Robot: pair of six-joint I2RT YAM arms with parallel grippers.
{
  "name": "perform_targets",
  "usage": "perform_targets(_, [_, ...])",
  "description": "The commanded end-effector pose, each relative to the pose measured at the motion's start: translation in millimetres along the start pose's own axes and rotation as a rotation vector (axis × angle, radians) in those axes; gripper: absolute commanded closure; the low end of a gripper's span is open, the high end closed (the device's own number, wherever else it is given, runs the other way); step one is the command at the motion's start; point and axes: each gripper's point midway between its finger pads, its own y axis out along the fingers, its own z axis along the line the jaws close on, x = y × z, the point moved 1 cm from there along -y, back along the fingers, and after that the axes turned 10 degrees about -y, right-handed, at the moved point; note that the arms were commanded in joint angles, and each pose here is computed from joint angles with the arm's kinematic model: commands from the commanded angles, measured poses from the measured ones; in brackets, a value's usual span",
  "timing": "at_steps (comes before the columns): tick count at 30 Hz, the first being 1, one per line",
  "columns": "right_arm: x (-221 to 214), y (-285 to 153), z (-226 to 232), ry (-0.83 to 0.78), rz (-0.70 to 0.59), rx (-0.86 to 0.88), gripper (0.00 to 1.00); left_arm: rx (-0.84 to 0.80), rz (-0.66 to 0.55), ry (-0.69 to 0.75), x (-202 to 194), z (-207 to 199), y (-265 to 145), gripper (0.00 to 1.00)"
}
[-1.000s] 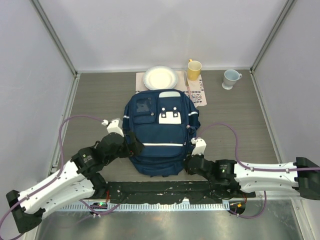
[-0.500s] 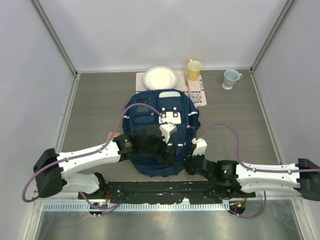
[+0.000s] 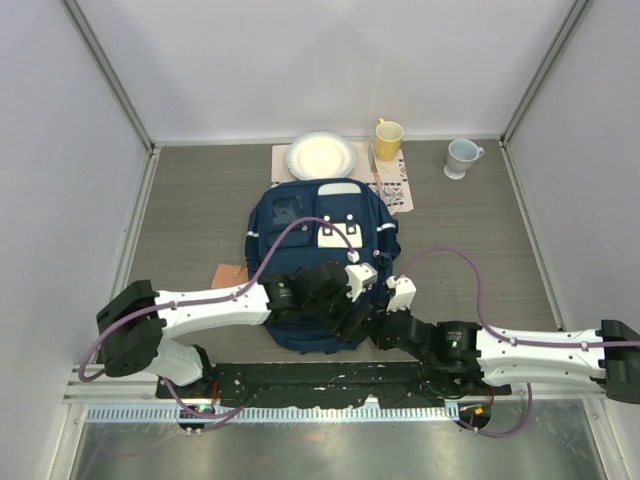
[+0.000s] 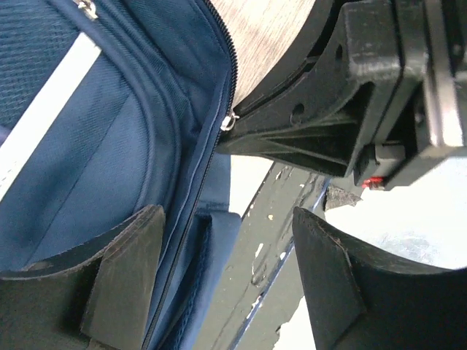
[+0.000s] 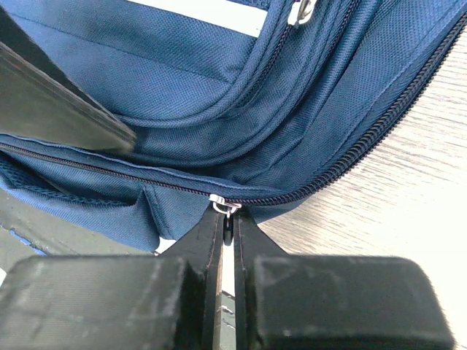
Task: Pack the student bag
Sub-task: Zip the student bag at the center of the board.
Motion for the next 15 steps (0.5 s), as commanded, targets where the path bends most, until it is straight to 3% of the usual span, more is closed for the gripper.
perform_targets(1, [7.5, -1.8, -2.3, 0.006, -0.031, -0.008, 0.99, -0.035, -0.036, 0.035, 17.1, -15.3, 12.1, 0.28])
perform_targets(4, [7.0, -2.7, -3.1, 0.006, -0.032, -0.005, 0.99, 0.004, -0.032, 0.03, 15.1, -7.4, 18.1, 0.37])
perform_targets(7, [6.6, -3.1, -5.7, 0.013, -0.033, -0.016, 0.99, 0.043, -0.049, 0.021, 15.8, 0.0, 17.6, 0.57])
perform_targets(8, [6.9, -3.0, -7.8, 0.014, -0.035, -0.028, 0.99, 0.055, -0.051, 0.019, 15.2, 2.8, 17.5, 0.7])
perform_targets(10, [6.3, -3.1, -10.3, 0.022, -0.034, -0.042, 0.99, 0.093, -0.048, 0.01, 10.4, 10.8, 16.1, 0.83])
perform_targets(11, [7.2, -2.9, -12.1, 0.026, -0.041, -0.053, 0.99, 0.117, -0.055, 0.0, 10.0, 15.1, 14.6, 0.98])
perform_targets(15, [7.7, -3.2, -22.7, 0.042, -0.046, -0.118, 0.99, 0.18, -0.011, -0.028, -11.9, 32.0, 7.7, 1.0])
